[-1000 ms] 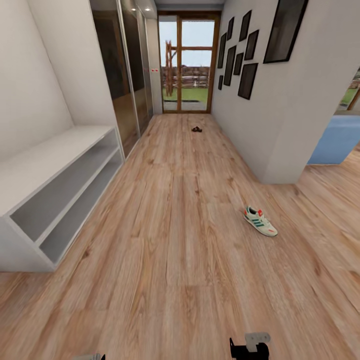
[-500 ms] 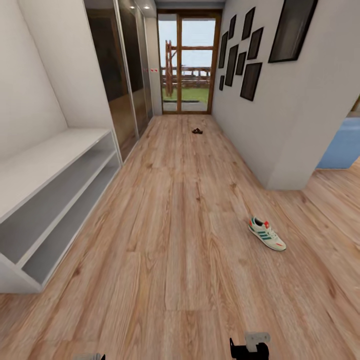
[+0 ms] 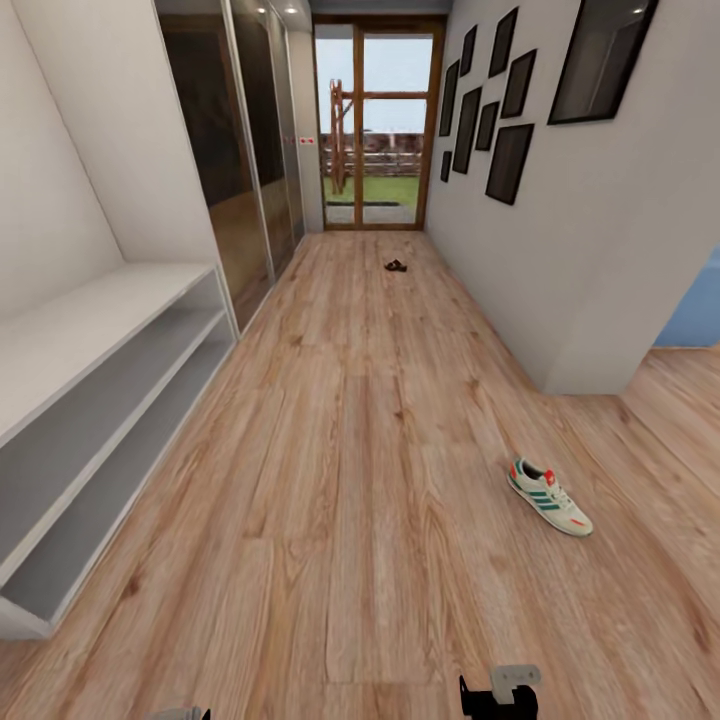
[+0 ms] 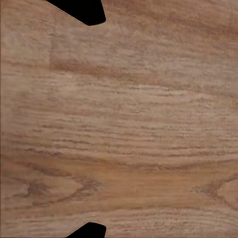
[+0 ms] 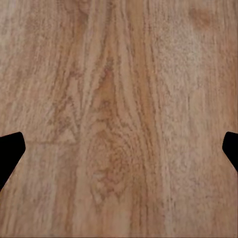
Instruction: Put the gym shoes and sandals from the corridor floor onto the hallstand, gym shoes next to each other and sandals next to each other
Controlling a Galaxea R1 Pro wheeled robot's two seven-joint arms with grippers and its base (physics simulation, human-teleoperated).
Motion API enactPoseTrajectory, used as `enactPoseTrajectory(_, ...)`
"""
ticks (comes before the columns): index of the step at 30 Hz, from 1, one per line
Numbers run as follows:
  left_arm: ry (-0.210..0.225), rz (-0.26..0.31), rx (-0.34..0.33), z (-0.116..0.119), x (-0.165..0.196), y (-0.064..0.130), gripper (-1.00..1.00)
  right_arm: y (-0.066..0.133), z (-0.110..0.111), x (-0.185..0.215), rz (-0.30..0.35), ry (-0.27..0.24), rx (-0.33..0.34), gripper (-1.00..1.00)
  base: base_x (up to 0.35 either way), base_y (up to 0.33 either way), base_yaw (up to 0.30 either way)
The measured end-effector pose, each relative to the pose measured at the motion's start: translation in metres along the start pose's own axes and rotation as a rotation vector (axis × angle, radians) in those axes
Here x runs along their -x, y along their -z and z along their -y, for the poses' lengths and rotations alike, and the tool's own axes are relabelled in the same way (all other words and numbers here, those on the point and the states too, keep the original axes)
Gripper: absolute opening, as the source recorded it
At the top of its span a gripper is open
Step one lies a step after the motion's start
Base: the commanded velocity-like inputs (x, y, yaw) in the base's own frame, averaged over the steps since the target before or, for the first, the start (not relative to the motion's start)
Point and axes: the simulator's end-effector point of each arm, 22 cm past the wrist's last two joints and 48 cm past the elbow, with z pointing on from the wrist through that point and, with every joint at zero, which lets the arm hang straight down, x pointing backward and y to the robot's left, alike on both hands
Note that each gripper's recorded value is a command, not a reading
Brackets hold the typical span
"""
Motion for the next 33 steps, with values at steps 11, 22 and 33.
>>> enactPoseTrajectory(11, 0.0, 0.0, 0.0, 0.0, -0.0002, 0.0001, 1.0, 0.0, -0.0001, 0.0, 0.0, 0.001, 0.001, 1.0, 0.339, 0.0, 0.0)
enactPoseTrajectory(22, 0.0, 0.0, 0.0, 0.0001, 0.0001, -0.0001, 1.0, 0.0, -0.0001, 0.0, 0.0, 0.001, 0.001, 1.0, 0.339, 0.0, 0.0)
enactPoseTrajectory(33, -0.001, 0.0, -0.001, 0.0004, 0.0, -0.0001, 1.0, 0.0, -0.0001, 0.0, 0.0, 0.001, 0.001, 1.0, 0.338, 0.0, 0.0)
